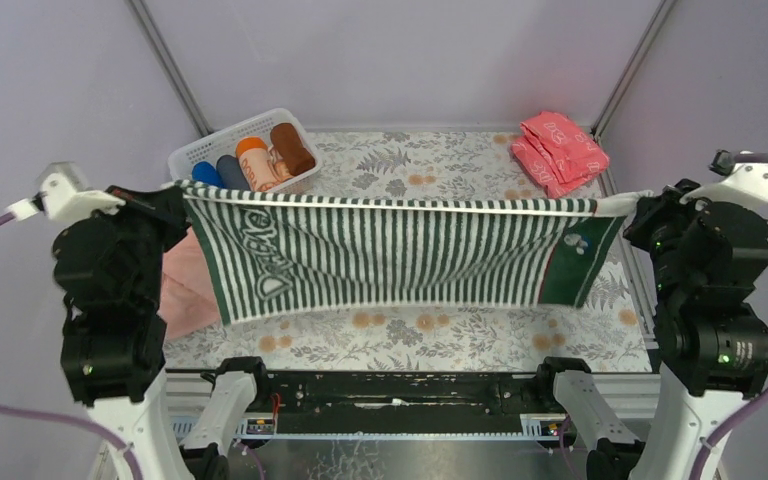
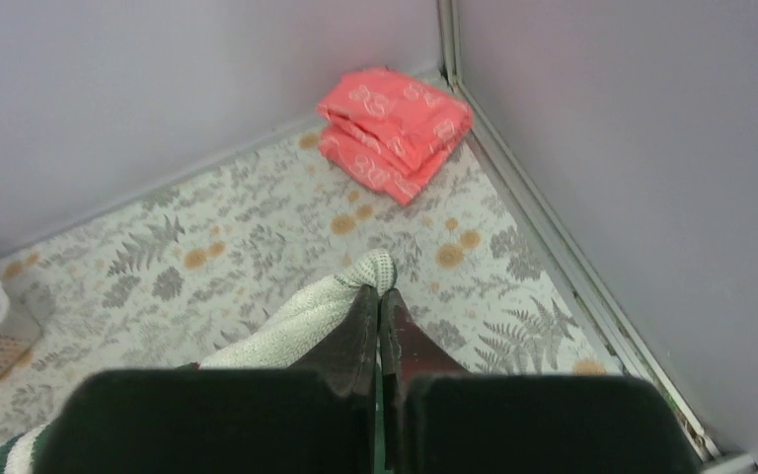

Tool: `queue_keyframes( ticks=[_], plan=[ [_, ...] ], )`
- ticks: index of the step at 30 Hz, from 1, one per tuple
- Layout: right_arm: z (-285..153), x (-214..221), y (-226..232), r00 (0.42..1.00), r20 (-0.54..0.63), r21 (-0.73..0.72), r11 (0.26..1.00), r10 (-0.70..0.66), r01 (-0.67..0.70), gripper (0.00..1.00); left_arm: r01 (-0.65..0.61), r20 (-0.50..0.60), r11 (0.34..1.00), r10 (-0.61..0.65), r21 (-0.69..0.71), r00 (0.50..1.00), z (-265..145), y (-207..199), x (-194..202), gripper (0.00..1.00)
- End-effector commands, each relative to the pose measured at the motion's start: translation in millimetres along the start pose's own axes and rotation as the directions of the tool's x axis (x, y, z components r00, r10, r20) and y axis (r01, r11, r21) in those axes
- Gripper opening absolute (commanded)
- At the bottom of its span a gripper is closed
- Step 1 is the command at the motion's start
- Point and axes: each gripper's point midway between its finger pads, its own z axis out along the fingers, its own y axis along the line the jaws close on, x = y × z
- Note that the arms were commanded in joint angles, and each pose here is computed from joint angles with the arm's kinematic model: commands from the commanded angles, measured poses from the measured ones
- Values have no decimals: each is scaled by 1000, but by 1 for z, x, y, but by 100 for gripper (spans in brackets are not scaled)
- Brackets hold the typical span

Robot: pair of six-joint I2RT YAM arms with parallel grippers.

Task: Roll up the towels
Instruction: Flatten out the towel at the center of the board, then fold the towel at the center of the board.

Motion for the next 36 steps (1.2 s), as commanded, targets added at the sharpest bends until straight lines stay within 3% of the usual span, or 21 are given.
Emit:
queue_keyframes(
  ticks=[1,10,16,21,28,31,36],
  plan=[
    [44,44,-5,990,-140,64,998,-19,28,0,-58,-233,996,40,-69,972,48,24,68,0],
    [169,179,2,928,-370,114,993,47,-5,0,-54,-607,976,-86,-209,790,140,100,254,0],
    [251,235,-1,892,-451,152,986,13,63,0,-35,-663,953,-182,-300,726,204,126,328,0],
    [309,247,5,880,-475,123,989,-13,81,0,-45,-668,940,-205,-338,715,255,132,348,0],
    [370,251,14,872,-489,92,994,-14,67,0,-20,-641,949,-197,-315,741,312,113,340,0],
    [387,248,14,871,-491,80,995,-19,67,0,-22,-624,952,-183,-306,759,328,108,333,0],
    [391,252,18,850,-527,47,998,-4,34,0,-46,-654,942,-195,-332,731,325,118,346,0]
  ],
)
